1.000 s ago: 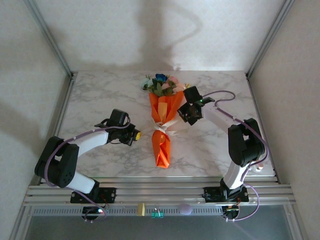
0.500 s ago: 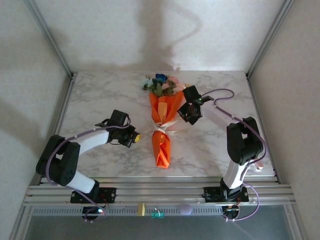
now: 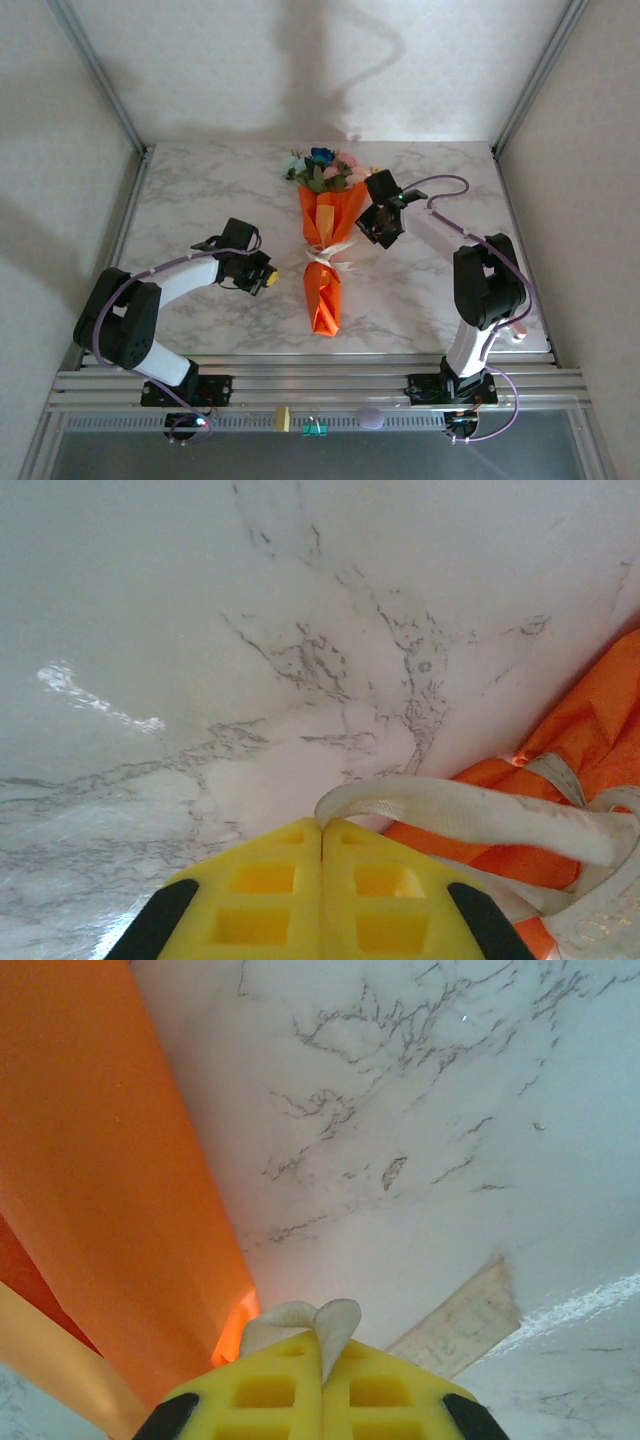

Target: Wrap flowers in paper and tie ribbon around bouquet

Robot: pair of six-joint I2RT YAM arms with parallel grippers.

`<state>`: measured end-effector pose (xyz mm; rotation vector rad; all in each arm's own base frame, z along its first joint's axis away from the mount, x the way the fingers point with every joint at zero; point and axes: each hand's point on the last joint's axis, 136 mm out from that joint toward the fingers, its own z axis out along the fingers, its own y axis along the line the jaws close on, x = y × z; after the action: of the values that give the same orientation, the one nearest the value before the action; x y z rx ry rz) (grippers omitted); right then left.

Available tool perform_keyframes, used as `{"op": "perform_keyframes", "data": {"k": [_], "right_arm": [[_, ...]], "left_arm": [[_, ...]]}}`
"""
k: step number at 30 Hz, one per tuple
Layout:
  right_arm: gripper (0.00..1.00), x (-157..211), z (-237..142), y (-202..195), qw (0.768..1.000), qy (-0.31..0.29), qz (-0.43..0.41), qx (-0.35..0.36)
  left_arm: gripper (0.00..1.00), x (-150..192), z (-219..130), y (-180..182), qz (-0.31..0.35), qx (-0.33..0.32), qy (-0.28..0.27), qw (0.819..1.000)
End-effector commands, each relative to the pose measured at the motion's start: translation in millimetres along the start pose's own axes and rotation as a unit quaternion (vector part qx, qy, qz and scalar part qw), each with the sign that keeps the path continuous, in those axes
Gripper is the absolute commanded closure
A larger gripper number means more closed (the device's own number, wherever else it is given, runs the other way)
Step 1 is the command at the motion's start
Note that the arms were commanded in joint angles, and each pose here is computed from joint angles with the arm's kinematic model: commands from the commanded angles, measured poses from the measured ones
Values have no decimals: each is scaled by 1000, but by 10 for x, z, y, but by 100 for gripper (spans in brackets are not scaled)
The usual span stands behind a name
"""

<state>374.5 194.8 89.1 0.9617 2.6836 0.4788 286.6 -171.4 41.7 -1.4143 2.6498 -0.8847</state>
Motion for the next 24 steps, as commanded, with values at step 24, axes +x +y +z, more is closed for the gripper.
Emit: {"op": "perform_keyframes", "data": {"k": [24], "right_arm": [[100,-161,-55,-79,1000,-21,-1,20]], "left_arm": [[100,-182,-61,159,10,-45,-33,998]]}}
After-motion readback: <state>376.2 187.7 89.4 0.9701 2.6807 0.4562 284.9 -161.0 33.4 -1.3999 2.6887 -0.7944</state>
